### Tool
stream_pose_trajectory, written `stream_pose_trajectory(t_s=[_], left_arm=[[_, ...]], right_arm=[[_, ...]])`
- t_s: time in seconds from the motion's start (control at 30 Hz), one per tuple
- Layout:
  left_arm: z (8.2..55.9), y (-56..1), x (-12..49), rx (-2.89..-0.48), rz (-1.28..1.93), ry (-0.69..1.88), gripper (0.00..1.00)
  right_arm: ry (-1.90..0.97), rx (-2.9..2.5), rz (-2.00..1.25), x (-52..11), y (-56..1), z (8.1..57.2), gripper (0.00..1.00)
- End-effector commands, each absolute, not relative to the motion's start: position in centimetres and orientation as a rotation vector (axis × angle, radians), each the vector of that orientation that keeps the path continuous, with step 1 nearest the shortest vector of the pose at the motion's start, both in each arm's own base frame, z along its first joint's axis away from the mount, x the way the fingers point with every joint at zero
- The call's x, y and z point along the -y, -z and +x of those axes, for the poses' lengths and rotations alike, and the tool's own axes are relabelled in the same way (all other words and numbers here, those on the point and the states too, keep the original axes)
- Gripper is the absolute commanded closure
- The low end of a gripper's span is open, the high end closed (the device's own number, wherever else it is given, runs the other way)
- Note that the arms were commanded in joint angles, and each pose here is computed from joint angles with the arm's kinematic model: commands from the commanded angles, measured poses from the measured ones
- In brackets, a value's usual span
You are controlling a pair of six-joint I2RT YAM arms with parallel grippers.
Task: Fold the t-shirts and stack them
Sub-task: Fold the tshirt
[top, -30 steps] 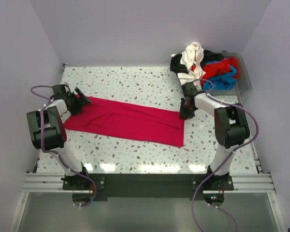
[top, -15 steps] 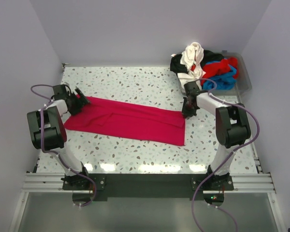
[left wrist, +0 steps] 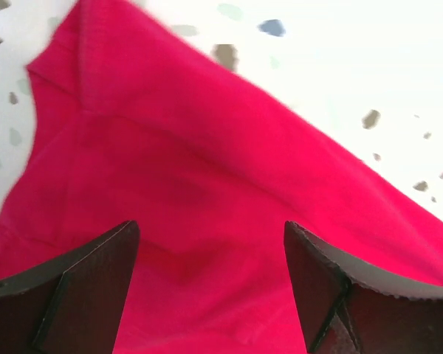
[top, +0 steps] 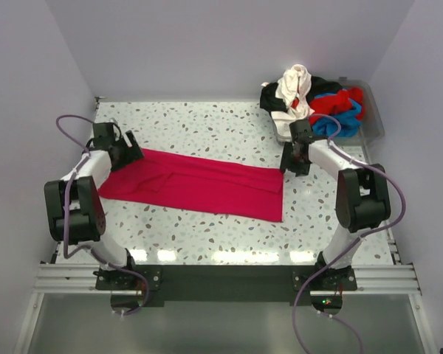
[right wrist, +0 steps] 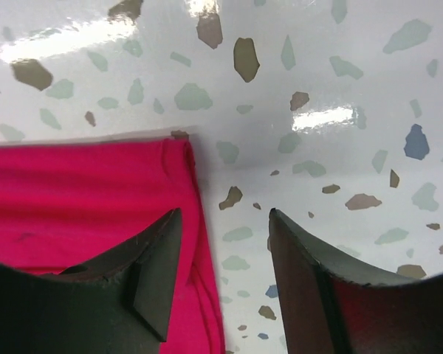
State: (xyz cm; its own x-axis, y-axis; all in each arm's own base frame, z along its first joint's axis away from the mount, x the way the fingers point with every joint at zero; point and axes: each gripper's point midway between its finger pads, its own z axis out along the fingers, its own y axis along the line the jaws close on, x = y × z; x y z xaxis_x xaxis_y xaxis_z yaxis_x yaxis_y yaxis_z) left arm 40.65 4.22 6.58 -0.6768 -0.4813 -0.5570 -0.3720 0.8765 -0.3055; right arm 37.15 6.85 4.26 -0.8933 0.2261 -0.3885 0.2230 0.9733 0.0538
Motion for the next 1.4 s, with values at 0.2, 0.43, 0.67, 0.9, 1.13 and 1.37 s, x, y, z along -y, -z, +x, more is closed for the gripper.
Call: stream_pose_trajectory(t_s=[0.2, 0.43, 0.67, 0.9, 1.13, 1.37], left_arm=[[36.1, -10.1, 0.4, -2.385, -0.440, 0.118, 0.22], [33.4, -7.2, 3.9, -2.491, -0.309, 0.069, 0.32], [33.0, -5.3, 4.1, -2.536, -0.256, -0.016, 0.44], [32.7, -3.5, 5.0, -2.597, -0.196, -0.067, 0.52], [32.5, -2.7, 4.6, -2.601, -0.226, -0.129, 0.56], [32.5, -1.9, 4.1, -2.609, -0.232, -0.177, 0.65]], right_arm=[[-0.069, -2.728, 0.212, -9.1, -5.7, 33.6, 0.45], [-0.137, -2.755, 0.183, -11.9, -4.8, 32.9, 0.45], [-0.172, -2.754, 0.167, -13.4, -4.7, 32.7, 0.45], [-0.174, -2.759, 0.178, -13.4, -4.5, 32.1, 0.45], [-0.169, -2.761, 0.179, -13.2, -4.4, 31.7, 0.45], [-0.171, -2.767, 0.182, -13.1, -4.3, 31.4, 0.45]])
